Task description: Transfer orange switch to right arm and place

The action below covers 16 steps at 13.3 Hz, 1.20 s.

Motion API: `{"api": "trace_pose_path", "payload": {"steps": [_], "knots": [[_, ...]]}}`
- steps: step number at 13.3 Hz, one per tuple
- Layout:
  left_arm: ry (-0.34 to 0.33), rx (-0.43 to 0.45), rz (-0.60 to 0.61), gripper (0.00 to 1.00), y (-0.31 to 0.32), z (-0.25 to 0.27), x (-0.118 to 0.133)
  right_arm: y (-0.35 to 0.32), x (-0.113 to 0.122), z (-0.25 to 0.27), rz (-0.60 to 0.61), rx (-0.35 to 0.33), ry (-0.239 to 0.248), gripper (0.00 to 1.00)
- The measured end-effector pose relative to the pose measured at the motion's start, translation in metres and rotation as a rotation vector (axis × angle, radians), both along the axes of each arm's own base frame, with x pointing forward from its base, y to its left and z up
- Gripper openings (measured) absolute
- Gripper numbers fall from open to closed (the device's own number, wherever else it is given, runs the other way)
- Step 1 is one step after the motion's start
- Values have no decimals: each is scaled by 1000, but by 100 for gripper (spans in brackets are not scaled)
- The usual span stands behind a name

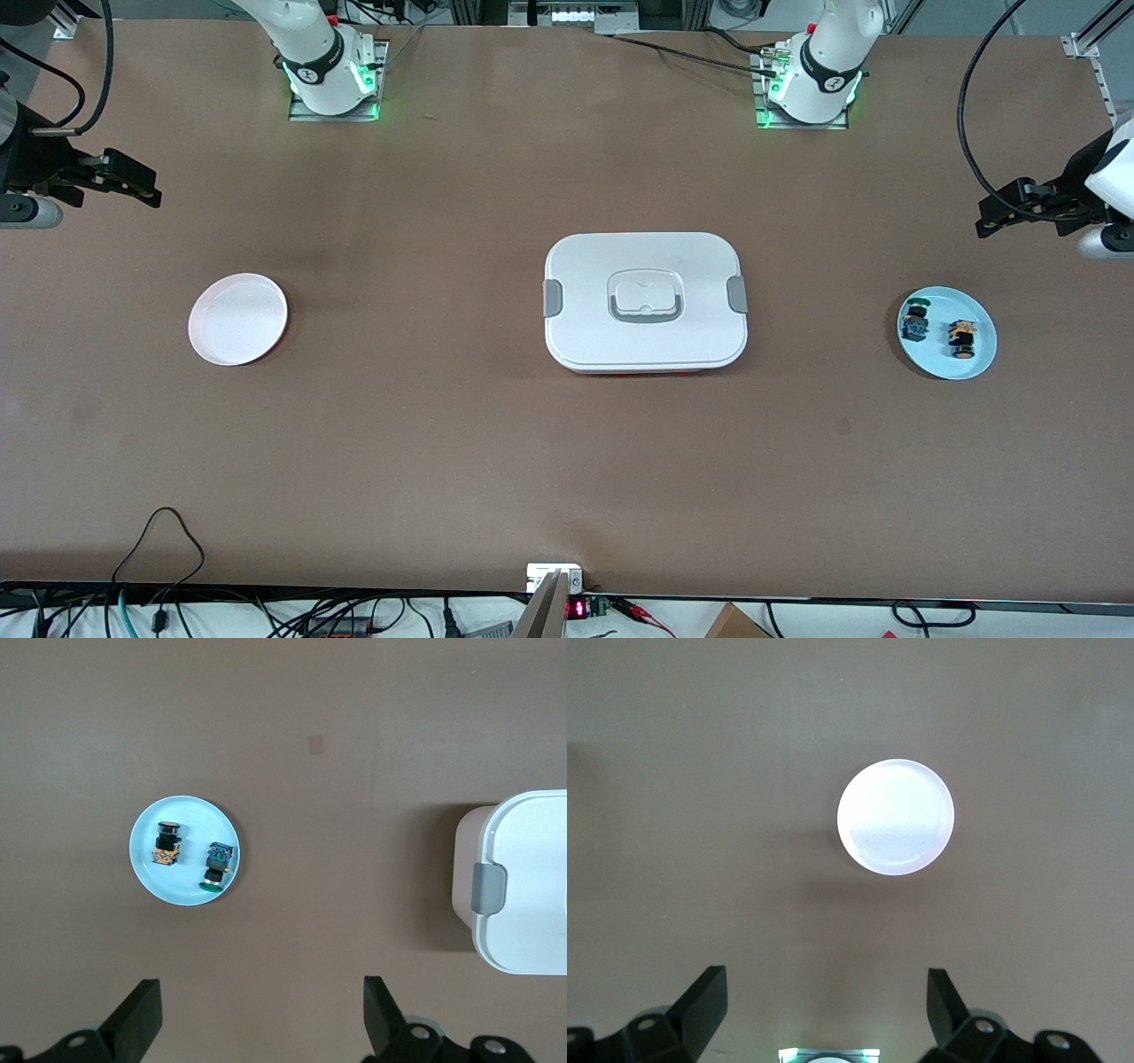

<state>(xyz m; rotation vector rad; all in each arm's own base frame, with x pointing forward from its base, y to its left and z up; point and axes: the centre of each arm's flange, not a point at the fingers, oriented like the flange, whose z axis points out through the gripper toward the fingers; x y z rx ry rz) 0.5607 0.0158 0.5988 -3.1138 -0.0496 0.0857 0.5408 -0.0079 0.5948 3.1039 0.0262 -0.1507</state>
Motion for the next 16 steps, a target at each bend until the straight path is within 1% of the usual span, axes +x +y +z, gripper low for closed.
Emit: {"api": "trace_pose_path", "payload": {"steps": [3,7,8,11,13,16], "knots": [[4,-1,0,100,0,-2,1,0,0,0,2,0,0,100],[-8,-1,4,100,0,3,4,0,0,0,4,0,0,100],[1,-2,5,100,0,1,4,0,0,0,4,0,0,100],[65,-6,-15,100,-1,-9,0,0,0,0,4,0,0,100],[106,-17,-108,100,-2,-20,-1,0,0,0,4,0,0,100],[180,-45,-217,100,10,-55,-1,1,0,0,4,0,0,100]]}}
